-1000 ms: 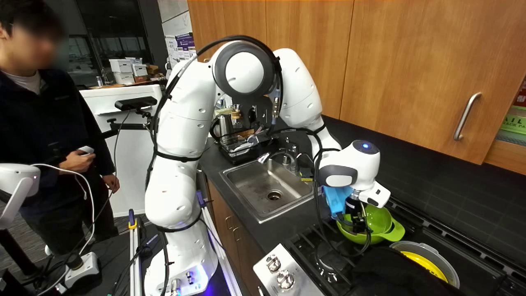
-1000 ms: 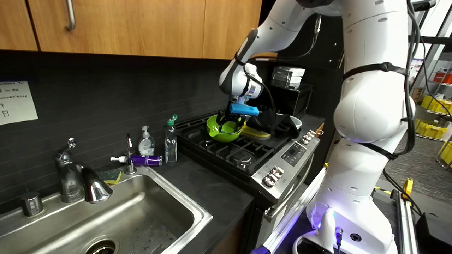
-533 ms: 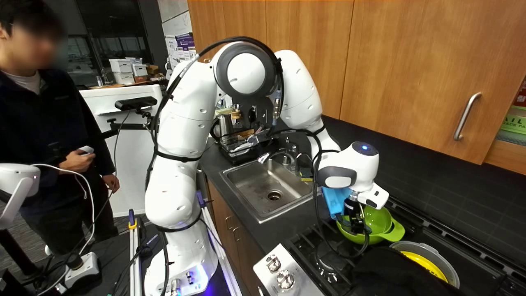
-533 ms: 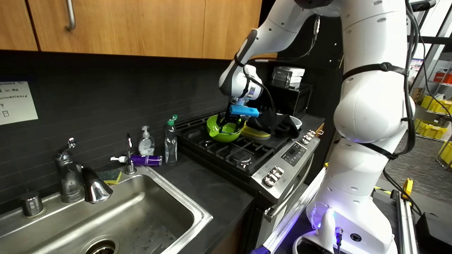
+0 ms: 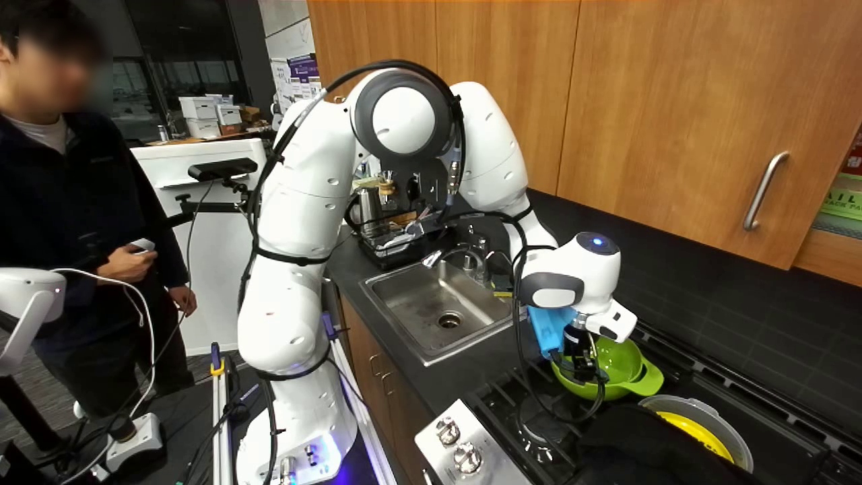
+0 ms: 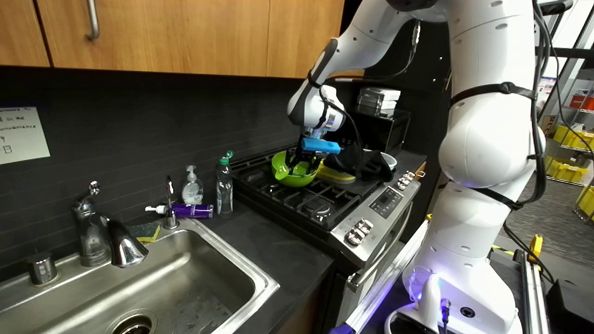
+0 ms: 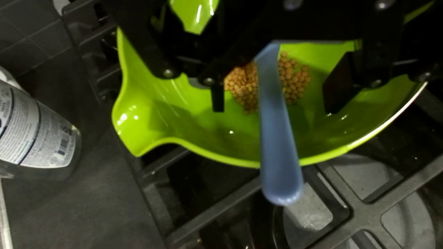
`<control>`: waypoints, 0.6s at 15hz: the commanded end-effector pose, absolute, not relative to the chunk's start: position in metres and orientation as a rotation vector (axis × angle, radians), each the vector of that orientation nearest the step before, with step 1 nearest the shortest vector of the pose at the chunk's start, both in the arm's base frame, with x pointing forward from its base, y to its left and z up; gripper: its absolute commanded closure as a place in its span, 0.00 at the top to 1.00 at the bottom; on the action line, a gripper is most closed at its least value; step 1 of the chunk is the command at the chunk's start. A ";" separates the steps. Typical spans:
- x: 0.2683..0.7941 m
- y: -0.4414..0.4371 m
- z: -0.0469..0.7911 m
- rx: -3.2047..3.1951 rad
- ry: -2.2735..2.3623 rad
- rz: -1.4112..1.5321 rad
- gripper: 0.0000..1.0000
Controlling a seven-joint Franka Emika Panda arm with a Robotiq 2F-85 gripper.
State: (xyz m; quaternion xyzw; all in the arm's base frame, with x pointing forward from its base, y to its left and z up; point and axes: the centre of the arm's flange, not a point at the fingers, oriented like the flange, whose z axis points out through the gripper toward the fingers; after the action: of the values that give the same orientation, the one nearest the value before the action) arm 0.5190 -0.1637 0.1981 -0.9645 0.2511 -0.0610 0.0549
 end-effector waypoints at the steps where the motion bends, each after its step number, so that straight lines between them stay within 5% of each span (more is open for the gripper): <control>1: 0.521 -0.166 0.202 -2.940 0.786 -0.205 0.80; 9: 0.524 -0.175 0.208 -2.928 0.847 -0.235 0.71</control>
State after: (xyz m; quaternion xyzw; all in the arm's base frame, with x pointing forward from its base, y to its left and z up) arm 0.5212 -0.1745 0.2034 -0.9585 0.2714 -0.0719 0.0502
